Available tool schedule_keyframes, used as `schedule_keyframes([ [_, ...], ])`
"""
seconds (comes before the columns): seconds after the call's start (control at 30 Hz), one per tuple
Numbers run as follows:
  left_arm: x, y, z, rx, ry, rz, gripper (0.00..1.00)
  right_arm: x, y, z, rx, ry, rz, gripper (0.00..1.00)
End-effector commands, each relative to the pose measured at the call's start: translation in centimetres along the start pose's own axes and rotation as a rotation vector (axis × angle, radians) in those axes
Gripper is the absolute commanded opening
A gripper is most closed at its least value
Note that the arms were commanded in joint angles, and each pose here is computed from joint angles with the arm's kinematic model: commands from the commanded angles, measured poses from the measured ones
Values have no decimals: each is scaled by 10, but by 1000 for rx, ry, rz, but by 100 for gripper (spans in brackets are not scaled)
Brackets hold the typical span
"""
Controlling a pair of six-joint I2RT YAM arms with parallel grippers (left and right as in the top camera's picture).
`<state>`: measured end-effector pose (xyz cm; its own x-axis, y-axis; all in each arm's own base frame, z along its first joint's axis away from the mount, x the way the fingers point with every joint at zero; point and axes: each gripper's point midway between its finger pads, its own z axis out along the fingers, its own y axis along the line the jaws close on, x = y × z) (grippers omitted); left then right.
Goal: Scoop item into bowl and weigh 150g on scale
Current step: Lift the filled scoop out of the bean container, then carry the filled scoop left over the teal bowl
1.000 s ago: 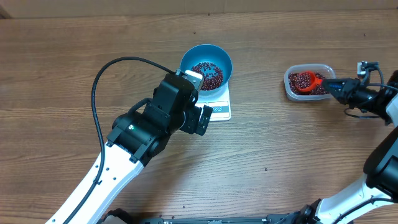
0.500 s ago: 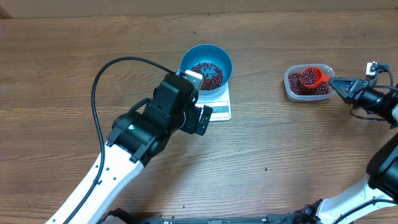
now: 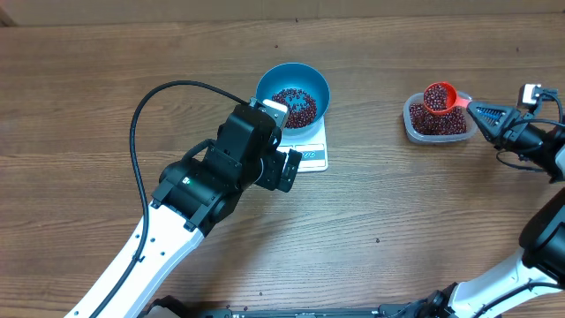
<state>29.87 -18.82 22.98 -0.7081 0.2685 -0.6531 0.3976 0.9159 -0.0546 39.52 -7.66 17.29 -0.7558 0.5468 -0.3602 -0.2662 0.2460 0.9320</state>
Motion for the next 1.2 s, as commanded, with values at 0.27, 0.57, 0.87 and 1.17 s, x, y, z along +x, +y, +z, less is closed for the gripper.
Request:
schedule_keyframes([
  [0.27, 0, -1, 2, 7, 2, 2, 99, 37, 25, 66, -119, 176, -7, 4],
  [0.57, 0, -1, 2, 7, 2, 2, 100, 70, 42, 115, -186, 316, -77, 4],
  [0.87, 0, -1, 2, 7, 2, 2, 100, 85, 52, 144, -216, 400, -83, 4],
  [1.17, 0, -1, 2, 7, 2, 2, 99, 92, 55, 180, -167, 455, -101, 4],
])
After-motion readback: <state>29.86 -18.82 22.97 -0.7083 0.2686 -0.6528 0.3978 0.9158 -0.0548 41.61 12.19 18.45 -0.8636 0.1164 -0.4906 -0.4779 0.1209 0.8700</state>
